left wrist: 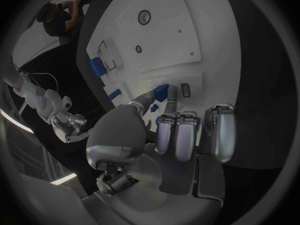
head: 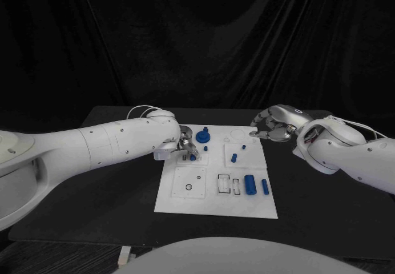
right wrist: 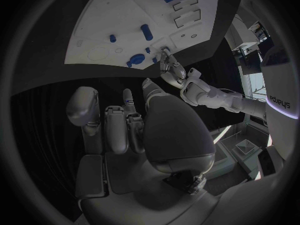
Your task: Assemble the parts on the task board
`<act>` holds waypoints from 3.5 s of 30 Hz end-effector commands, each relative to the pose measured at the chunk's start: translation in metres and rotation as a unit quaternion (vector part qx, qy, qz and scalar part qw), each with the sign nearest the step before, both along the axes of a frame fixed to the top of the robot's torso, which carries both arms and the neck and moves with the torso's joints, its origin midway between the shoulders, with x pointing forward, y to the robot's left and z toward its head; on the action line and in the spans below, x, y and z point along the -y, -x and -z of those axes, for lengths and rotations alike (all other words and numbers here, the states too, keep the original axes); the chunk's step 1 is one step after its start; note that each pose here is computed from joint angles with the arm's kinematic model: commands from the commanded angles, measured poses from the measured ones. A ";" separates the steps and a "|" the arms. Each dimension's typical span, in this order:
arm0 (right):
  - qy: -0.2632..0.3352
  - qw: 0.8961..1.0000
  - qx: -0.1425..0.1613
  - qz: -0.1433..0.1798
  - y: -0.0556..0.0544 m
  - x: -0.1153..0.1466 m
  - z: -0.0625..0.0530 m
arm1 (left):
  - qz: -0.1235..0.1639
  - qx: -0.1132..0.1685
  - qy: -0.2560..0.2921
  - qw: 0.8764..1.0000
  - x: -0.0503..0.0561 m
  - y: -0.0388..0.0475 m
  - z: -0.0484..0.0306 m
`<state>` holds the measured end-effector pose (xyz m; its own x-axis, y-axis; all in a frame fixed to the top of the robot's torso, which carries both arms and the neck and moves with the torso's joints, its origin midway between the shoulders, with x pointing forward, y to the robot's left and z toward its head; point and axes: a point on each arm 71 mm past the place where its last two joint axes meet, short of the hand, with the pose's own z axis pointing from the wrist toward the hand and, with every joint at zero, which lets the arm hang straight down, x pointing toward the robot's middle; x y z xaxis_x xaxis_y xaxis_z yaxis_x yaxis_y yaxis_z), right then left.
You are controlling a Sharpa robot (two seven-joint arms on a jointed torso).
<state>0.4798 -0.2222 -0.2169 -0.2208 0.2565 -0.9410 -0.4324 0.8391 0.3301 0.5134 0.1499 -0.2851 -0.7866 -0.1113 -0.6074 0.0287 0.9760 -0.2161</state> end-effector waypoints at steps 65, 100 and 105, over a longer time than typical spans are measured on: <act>0.012 1.000 -0.020 0.009 0.001 0.001 0.008 | 0.005 0.010 0.014 1.000 0.005 0.0024 0.0043; 0.015 1.000 -0.026 0.009 0.001 0.000 0.011 | 0.002 -0.008 -0.005 1.000 -0.001 0.0063 0.0079; 0.016 0.999 -0.027 0.009 0.001 0.000 0.011 | 0.001 -0.009 -0.007 1.000 -0.002 0.0065 0.0084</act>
<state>0.4789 -0.2212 -0.2260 -0.2609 0.2372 -0.9358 -0.4148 0.8477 0.3306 0.5113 0.1513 -0.2872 -0.7758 -0.1207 -0.6193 0.0253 0.9748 -0.2218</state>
